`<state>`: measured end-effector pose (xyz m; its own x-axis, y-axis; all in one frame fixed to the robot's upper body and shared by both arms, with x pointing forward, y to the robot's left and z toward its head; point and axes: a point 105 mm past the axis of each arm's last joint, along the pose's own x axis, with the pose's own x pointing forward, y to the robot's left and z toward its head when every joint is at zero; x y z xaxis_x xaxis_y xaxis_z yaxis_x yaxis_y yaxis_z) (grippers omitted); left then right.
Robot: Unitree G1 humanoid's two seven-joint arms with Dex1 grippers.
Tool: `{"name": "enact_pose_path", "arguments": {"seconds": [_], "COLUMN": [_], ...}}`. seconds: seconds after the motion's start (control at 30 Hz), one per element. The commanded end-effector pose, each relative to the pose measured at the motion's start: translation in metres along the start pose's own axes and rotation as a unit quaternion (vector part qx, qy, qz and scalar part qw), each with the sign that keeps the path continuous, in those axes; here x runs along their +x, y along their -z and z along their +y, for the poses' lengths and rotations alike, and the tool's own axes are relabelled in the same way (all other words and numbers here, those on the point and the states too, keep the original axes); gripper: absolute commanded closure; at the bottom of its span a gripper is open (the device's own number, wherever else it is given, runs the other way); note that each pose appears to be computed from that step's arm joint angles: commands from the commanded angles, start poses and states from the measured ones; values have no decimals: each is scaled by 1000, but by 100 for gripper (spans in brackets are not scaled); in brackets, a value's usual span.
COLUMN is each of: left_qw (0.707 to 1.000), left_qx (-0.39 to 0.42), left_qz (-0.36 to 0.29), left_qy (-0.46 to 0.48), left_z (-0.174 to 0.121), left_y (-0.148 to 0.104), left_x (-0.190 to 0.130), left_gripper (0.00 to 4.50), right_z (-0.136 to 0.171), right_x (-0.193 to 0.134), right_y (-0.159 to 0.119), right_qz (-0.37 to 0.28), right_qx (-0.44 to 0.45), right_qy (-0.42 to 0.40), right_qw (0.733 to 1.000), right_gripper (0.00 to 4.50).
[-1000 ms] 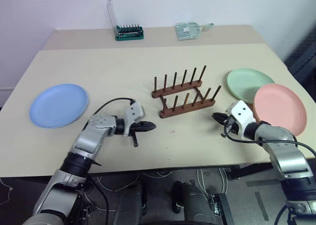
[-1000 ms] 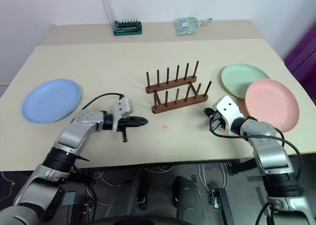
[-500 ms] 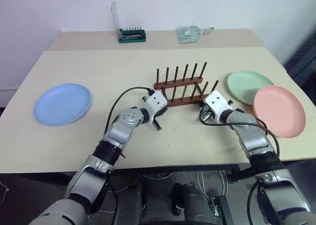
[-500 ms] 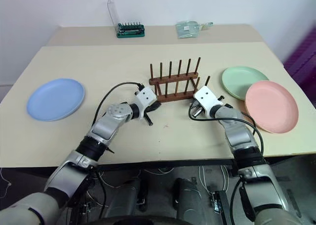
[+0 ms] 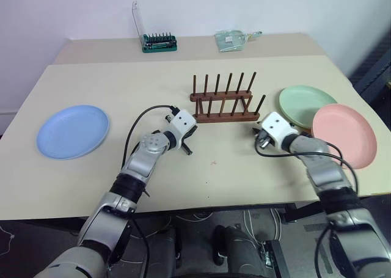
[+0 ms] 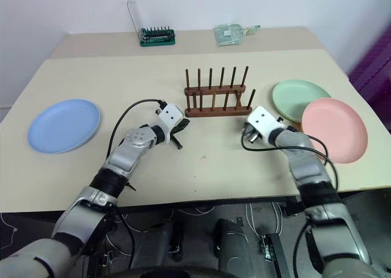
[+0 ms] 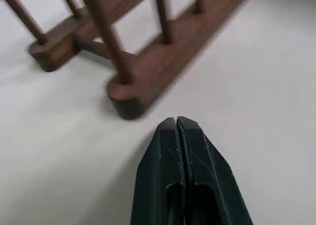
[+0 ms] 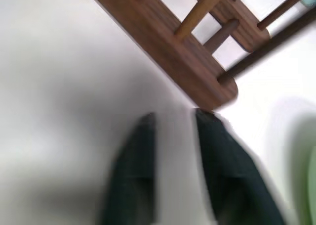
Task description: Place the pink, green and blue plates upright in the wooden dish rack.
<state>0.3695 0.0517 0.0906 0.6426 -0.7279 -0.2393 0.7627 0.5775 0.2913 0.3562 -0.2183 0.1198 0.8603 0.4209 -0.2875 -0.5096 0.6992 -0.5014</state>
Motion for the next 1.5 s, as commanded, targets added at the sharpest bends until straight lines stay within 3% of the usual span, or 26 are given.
{"name": "enact_pose_path", "arguments": {"seconds": [0.03,0.1,0.23,0.47,0.57,0.8,0.87,1.03,1.13,1.2,1.3,1.4,1.5], "left_qw": [987,978,966,964,966,965,965,964,964,966,968,970,972], "left_qx": [-24,-50,-38,-41,-42,-41,-45,-50,-49,-54,-56,-61,-64], "left_qz": [-91,-110,-92,-107,-106,-103,-105,-109,-110,-112,-112,-119,-123], "left_qy": [127,173,238,238,234,237,237,238,235,227,218,203,192], "left_z": [-43,-56,-77,-75,-74,-79,-79,-78,-76,-71,-67,-60,-56], "left_y": [-39,-47,-42,-53,-53,-46,-47,-48,-47,-47,-46,-49,-50], "left_x": [-11,-18,-23,-15,-13,-16,-15,-14,-14,-15,-14,-16,-19], "left_gripper": [450,450,450,450,450,450,450,450,450,450,450,450,450], "right_z": [-41,-52,-65,-51,-47,-55,-59,-77,-84,-83,-86,-68,-68], "right_x": [-56,-79,-109,-106,-100,-108,-113,-125,-126,-120,-110,-87,-73], "right_y": [-23,-15,10,61,64,56,52,14,-41,-93,-137,-187,-201], "right_qz": [-22,8,66,174,178,177,180,149,59,-59,-177,-313,-350], "right_qx": [-5,-16,8,14,19,-12,-24,-86,-119,-71,20,141,238], "right_qy": [60,85,137,171,169,185,191,195,166,136,106,-27,-100], "right_qw": [998,996,988,970,969,967,965,966,977,986,978,939,901], "right_gripper": [101,7,7,7,95,445,445,445,445,445,445,445,445]}}
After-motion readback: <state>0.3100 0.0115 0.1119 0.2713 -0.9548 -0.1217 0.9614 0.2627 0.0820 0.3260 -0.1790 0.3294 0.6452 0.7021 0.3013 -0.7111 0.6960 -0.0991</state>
